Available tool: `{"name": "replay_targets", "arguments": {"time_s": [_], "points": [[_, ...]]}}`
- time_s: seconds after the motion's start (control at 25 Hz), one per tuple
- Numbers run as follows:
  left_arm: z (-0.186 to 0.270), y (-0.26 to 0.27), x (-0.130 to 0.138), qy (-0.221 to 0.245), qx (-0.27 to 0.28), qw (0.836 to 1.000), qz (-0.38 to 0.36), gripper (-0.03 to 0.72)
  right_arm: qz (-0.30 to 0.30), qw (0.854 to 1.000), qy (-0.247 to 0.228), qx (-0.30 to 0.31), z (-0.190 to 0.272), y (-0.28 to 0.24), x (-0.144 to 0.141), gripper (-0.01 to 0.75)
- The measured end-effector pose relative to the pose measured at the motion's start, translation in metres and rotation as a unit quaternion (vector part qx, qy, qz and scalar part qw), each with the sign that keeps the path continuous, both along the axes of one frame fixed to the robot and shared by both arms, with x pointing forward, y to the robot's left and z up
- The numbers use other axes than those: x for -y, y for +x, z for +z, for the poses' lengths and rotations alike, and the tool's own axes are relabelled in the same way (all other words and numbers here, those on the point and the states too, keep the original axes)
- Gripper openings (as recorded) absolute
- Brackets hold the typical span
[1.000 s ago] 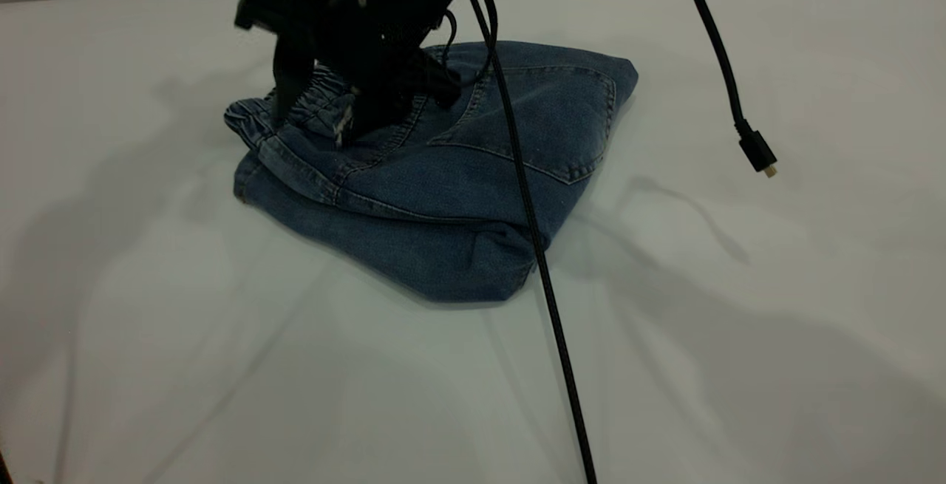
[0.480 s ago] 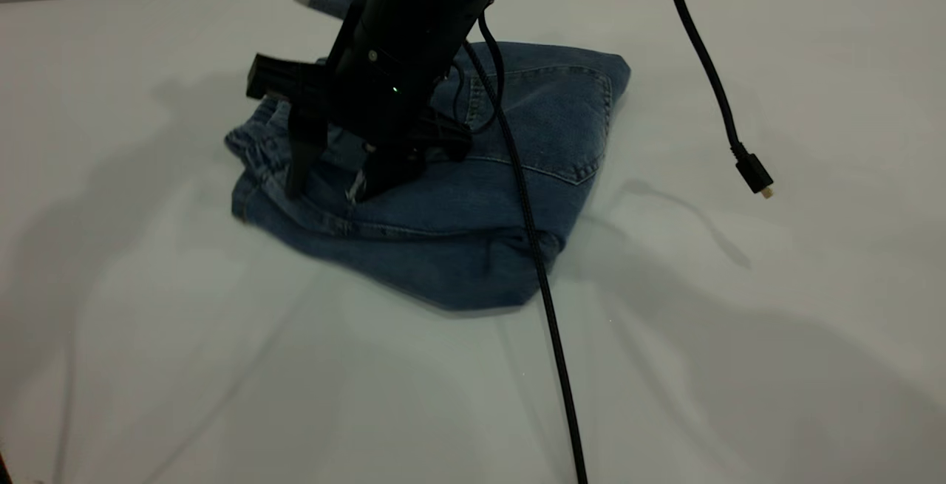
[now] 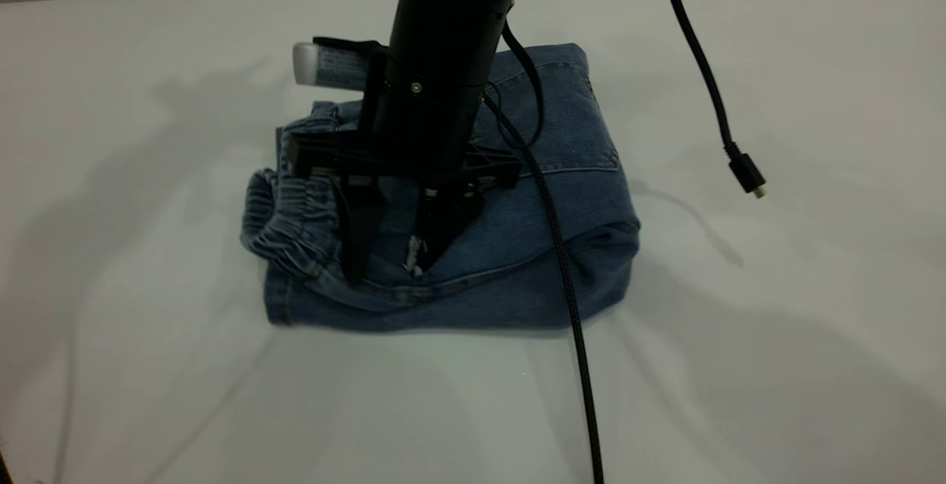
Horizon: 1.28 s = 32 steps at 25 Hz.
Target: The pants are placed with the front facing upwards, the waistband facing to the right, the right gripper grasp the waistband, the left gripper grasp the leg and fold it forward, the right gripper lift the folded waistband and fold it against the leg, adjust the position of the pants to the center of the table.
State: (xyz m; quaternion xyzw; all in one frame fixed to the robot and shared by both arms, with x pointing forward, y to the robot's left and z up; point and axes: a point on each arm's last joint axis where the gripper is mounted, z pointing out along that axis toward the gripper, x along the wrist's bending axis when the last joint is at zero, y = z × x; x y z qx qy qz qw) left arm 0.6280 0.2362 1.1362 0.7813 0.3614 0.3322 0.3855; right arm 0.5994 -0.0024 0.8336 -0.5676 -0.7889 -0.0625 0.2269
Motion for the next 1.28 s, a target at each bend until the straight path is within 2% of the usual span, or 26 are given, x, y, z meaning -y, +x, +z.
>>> {"name": "replay_targets", "arguments": {"time_s": [0.24, 0.44, 0.6, 0.76, 0.92, 1.08, 1.28], "points": [[0.0, 0.0, 0.001, -0.003, 0.0, 1.0, 0.0, 0.309, 0.001, 1.0, 0.011, 0.022, 0.023, 0.004, -0.002, 0.346], [0.003, -0.002, 0.003, -0.031, -0.006, 1.0, -0.002, 0.309, 0.011, 0.995, 0.042, 0.091, 0.085, 0.014, -0.006, 0.346], [0.013, -0.012, 0.003, -0.021, 0.001, 1.0, -0.012, 0.309, 0.046, 0.99, 0.039, 0.131, 0.14, 0.013, -0.001, 0.344], [0.033, -0.028, 0.002, -0.022, 0.021, 0.999, -0.019, 0.309, 0.066, 0.975, 0.038, 0.211, 0.2, 0.007, 0.011, 0.325], [0.059, -0.051, 0.001, -0.02, 0.05, 0.998, -0.027, 0.309, 0.059, 0.956, 0.041, 0.284, 0.262, -0.009, 0.029, 0.293], [0.082, -0.078, -0.002, -0.009, 0.075, 0.996, -0.037, 0.309, 0.05, 0.934, 0.075, 0.345, 0.325, -0.038, 0.05, 0.273], [0.109, -0.116, -0.006, 0.015, 0.107, 0.993, -0.047, 0.309, 0.041, 0.913, 0.08, 0.398, 0.374, -0.086, 0.087, 0.269]]}}
